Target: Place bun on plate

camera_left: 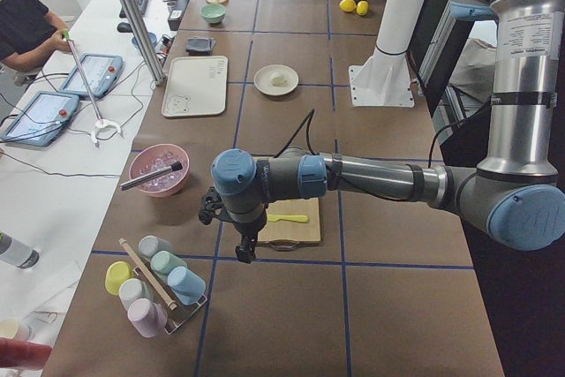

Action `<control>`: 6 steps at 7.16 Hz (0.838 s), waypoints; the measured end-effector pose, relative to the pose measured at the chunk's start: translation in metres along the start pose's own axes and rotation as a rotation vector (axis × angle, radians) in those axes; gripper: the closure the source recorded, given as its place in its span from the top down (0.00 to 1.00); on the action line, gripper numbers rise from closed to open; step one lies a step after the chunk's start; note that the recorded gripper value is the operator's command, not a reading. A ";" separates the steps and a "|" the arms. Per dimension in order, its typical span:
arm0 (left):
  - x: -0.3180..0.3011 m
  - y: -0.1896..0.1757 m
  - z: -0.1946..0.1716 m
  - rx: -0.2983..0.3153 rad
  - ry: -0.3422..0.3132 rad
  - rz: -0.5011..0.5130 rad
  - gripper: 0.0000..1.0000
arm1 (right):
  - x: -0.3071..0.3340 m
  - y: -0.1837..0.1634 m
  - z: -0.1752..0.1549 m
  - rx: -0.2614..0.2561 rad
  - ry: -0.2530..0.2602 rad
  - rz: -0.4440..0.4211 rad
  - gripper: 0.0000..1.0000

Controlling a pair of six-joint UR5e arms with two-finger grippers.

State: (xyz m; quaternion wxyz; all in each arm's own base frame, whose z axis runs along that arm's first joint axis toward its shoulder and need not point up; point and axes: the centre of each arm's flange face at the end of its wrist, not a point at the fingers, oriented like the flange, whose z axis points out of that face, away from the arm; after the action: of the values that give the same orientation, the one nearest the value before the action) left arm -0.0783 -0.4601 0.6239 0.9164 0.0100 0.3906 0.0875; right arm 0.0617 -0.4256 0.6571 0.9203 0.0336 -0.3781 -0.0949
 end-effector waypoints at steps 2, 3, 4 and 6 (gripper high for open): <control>0.000 0.006 0.004 -0.006 -0.003 -0.028 1.00 | 0.005 0.012 0.006 -0.026 0.000 -0.040 1.00; 0.003 0.004 0.003 -0.004 -0.006 -0.035 1.00 | 0.005 0.014 0.005 -0.036 -0.003 -0.025 1.00; 0.005 0.002 0.002 -0.003 -0.008 -0.051 1.00 | 0.004 0.013 0.004 -0.039 -0.003 -0.005 1.00; 0.005 0.000 0.002 0.001 -0.009 -0.084 1.00 | 0.000 0.010 0.001 -0.032 -0.007 0.081 1.00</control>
State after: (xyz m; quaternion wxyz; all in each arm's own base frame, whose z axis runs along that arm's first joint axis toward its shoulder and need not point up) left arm -0.0732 -0.4588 0.6219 0.9210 -0.0057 0.3865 0.0489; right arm 0.0624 -0.4155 0.6596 0.9224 0.0034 -0.3810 -0.0636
